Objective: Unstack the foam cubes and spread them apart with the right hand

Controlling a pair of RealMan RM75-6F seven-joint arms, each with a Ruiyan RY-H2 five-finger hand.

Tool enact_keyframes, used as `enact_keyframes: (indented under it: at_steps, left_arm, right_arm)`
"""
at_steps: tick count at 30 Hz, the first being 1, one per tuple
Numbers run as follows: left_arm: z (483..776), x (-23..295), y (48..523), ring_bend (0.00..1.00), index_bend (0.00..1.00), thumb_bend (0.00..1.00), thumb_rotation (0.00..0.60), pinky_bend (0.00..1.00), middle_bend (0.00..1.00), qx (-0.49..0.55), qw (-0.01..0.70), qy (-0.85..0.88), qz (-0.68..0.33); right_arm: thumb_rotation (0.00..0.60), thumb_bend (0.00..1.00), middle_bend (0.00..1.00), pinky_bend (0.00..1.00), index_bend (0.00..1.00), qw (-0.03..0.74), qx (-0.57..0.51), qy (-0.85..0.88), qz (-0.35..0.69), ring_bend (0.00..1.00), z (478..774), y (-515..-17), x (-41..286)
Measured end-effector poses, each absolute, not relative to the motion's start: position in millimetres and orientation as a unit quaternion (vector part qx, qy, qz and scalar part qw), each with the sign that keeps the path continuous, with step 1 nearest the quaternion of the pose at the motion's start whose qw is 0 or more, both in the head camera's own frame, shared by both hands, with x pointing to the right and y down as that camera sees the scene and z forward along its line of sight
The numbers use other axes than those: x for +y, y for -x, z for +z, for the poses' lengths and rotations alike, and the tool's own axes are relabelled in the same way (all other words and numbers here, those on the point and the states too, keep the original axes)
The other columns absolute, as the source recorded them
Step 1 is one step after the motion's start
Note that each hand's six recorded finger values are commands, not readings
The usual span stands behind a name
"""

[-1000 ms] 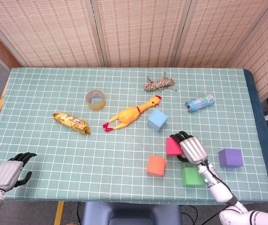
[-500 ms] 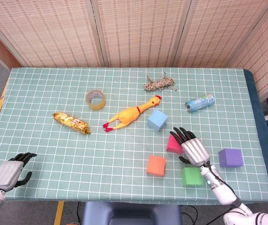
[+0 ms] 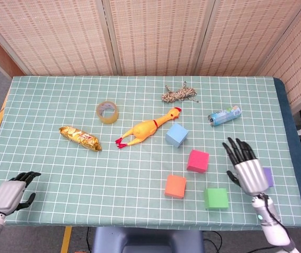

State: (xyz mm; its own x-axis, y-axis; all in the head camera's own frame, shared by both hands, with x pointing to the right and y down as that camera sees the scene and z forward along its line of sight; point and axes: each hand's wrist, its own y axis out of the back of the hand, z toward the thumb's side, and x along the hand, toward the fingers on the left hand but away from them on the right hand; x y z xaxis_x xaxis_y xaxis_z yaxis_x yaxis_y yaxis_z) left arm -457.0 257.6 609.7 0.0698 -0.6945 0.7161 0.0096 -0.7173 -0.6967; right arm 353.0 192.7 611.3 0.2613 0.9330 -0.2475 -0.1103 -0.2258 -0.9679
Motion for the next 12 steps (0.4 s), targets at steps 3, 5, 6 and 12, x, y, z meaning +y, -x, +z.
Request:
enact_keyframes:
  at_steps: [3,5,6,12]
  left_arm:
    - [609,258,456,0.19,0.2,0.47,0.6,0.39,0.2,0.254,0.279,0.677,-0.632]
    - [608,258,456,0.19,0.2,0.47,0.6,0.39,0.2,0.254,0.28,0.676,-0.632]
    - [608,258,456,0.19,0.2,0.47,0.6,0.39,0.2,0.254,0.281,0.676,-0.632]
    - [610,259,455,0.19,0.21,0.47,0.6,0.39,0.2,0.25,0.282,0.675,-0.635]
  right_arm:
    - [0.6,0.11,0.0,0.13,0.0,0.518,-0.354,0.567,0.534,0.0,604,-384,207]
    - [0.6,0.11,0.0,0.13,0.0,0.513,-0.361,0.552,0.549,0.0,602,-396,209]
    - [0.6,0.11,0.0,0.13,0.0,0.511,-0.369,0.541,0.558,0.0,600,-402,208]
    - [0.6,0.11,0.0,0.13,0.0,0.513,-0.392,0.51,0.569,0.0,591,-411,209]
